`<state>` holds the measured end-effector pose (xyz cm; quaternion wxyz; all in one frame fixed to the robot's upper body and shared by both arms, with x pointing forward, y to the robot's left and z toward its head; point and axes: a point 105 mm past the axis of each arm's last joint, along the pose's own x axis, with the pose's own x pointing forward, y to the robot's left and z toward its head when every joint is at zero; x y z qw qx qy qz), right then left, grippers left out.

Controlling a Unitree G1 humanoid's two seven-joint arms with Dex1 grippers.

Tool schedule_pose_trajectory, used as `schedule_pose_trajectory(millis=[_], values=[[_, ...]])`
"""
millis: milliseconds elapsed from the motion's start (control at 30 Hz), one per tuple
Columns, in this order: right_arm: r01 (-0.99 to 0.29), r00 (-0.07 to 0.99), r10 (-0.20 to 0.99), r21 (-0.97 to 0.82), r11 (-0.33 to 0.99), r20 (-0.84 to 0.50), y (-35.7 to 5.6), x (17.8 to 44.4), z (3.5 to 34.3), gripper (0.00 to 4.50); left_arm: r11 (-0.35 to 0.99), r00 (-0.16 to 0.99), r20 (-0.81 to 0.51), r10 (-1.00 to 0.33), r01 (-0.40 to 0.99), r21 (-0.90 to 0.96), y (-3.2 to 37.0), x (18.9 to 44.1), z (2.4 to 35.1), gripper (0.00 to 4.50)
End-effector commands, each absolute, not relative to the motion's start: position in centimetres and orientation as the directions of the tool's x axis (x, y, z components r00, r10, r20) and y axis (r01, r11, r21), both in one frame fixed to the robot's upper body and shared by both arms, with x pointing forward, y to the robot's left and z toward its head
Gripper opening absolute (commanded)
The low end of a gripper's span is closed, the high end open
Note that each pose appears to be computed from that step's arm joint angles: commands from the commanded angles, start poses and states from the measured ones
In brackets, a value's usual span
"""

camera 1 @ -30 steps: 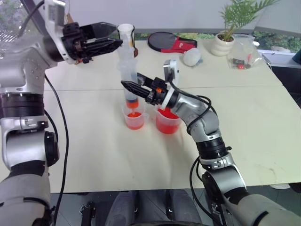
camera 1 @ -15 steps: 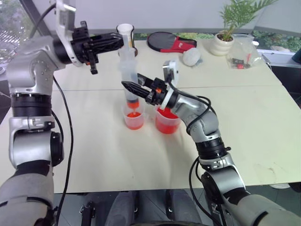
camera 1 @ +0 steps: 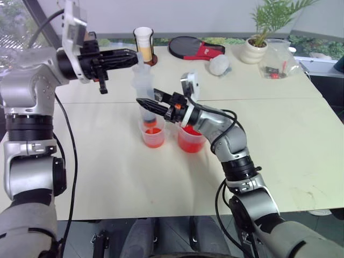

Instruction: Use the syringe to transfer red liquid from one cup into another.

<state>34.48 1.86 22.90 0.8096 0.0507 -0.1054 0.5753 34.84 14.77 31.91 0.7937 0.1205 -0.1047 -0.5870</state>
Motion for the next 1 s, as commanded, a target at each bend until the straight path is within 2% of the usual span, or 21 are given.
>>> schedule_pose_trajectory(millis=[33, 567, 633, 767, 967, 1000], values=[[-0.924, 0.280, 0.889, -0.148, 0.352, 0.363, 1.2, 34.1, 27.7, 1.40, 0.228, 0.251, -0.041, -0.967, 0.926, 0.300, 14.0, 34.6, 30.2, 0.05], [-0.914, 0.273, 0.882, -0.183, 0.363, 0.385, 0.9, 34.1, 29.1, 1.40, 0.215, 0.261, -0.139, -0.955, 0.935, 0.280, 13.8, 34.7, 27.1, 0.05], [-0.914, 0.272, 0.882, -0.183, 0.362, 0.384, 0.9, 34.0, 29.0, 1.40, 0.228, 0.274, -0.130, -0.953, 0.931, 0.287, 14.0, 34.8, 27.3, 0.05], [-0.916, 0.269, 0.886, -0.183, 0.356, 0.379, 0.9, 33.9, 28.8, 1.40, 0.293, 0.309, -0.020, -0.951, 0.919, 0.265, 14.8, 35.3, 29.6, 0.05], [-0.917, 0.268, 0.886, -0.183, 0.355, 0.377, 0.9, 33.7, 28.6, 1.40, 0.345, 0.347, 0.031, -0.937, 0.915, 0.209, 17.5, 34.9, 30.6, 2.88], [-0.916, 0.270, 0.886, -0.183, 0.356, 0.377, 0.8, 33.7, 28.6, 1.40, 0.353, 0.353, 0.040, -0.935, 0.915, 0.197, 18.1, 34.6, 30.7, 2.88]])
